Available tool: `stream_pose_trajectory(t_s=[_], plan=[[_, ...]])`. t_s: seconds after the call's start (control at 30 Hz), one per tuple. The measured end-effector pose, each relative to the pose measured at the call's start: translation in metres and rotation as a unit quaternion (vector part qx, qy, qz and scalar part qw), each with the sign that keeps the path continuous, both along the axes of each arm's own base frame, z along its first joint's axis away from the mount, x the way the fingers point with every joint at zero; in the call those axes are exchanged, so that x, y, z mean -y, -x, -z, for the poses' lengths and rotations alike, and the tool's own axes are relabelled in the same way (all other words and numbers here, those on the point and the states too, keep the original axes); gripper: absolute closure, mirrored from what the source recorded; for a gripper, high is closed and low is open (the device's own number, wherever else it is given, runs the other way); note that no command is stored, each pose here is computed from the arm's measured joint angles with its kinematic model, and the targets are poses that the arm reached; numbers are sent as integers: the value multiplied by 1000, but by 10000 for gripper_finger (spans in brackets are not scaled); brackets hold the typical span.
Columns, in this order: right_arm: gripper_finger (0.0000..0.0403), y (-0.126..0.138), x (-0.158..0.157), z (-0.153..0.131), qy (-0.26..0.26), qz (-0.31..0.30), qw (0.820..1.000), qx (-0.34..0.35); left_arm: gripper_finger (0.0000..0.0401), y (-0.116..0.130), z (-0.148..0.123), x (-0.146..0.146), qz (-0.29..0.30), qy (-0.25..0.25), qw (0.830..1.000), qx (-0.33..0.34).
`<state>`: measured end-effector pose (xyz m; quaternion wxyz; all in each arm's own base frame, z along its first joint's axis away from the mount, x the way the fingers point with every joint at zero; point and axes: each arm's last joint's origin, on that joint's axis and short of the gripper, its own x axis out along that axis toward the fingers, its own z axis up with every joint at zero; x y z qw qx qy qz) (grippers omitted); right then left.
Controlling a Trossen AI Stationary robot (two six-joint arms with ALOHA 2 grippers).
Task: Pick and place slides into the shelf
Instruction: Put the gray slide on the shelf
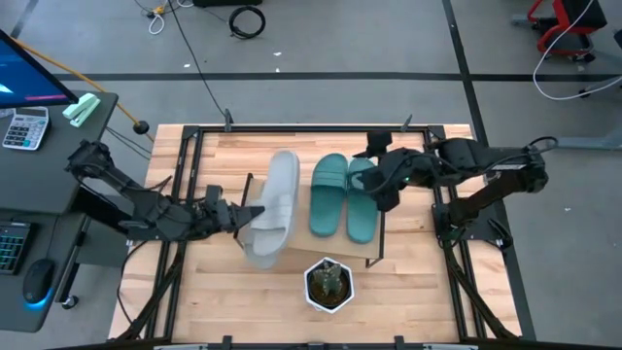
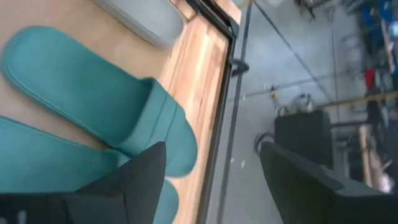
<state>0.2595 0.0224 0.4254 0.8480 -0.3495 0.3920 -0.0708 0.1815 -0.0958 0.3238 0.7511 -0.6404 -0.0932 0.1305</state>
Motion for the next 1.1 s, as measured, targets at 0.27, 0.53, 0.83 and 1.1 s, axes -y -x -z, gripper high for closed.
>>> stream_pose_trajectory(t_s=[0.27, 0.53, 0.83, 1.1], plan=[[149, 7, 11, 0, -23, 41, 999, -4, 351, -17, 19, 12, -2, 38, 999, -19], [159, 5, 17, 2, -25, 52, 998, -9, 351, -34, 42, 25, 10, 98, 994, -37], [166, 4, 20, 3, -35, 51, 998, -11, 351, -37, 33, 27, 15, 71, 993, -95], [173, 4, 20, 3, -36, 50, 998, -11, 351, -31, -8, 24, 23, 26, 982, -186]])
